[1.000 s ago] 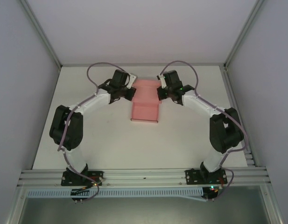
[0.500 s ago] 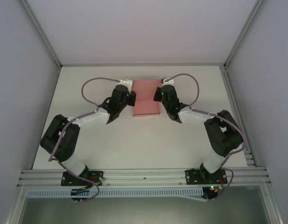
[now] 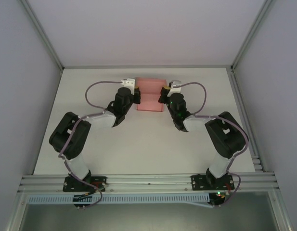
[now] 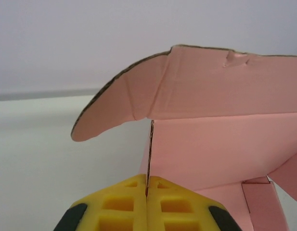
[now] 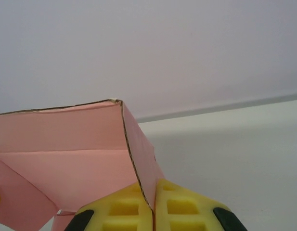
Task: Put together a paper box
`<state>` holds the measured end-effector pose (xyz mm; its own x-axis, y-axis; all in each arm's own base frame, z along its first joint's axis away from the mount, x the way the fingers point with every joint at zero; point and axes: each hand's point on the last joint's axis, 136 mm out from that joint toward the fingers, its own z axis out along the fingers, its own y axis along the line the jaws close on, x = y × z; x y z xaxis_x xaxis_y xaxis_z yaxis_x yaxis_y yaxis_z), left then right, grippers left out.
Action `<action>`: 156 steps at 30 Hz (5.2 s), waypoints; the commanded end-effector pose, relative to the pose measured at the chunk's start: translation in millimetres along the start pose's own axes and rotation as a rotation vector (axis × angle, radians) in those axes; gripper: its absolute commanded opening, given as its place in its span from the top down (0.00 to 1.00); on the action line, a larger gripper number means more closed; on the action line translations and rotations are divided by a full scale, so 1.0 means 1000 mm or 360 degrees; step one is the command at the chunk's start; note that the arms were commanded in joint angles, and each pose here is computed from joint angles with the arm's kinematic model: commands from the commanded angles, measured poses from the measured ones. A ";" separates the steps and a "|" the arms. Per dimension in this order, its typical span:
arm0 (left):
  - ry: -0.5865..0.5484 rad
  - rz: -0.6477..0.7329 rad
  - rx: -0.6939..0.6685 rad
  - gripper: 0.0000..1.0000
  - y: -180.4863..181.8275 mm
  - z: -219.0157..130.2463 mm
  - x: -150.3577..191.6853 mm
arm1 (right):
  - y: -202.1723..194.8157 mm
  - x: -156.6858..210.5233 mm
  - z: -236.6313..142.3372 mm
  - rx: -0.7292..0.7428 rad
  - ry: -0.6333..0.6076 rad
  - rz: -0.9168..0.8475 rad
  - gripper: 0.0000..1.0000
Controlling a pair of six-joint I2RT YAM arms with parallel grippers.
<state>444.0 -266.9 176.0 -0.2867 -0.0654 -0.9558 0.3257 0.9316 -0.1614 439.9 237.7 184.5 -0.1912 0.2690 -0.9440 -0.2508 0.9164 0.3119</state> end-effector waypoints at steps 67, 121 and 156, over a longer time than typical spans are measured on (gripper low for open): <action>0.0807 -0.0605 0.0089 0.00 0.012 -0.031 0.032 | -0.017 0.110 -0.061 0.0077 0.0266 -0.0307 0.81; 0.1168 -0.0092 0.0763 0.46 -0.029 0.002 0.145 | -0.060 0.083 -0.060 0.0105 0.1264 0.0016 0.00; 0.1154 -0.0803 0.0377 0.17 -0.033 -0.056 0.125 | -0.065 0.154 -0.055 0.0224 0.1496 0.0111 0.44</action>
<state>352.2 -277.8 69.3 -0.9094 -0.0811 -0.4080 0.1911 0.7898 -0.5828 400.5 222.5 51.6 -0.8550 -0.0211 -0.5183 -0.2387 0.9031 0.3570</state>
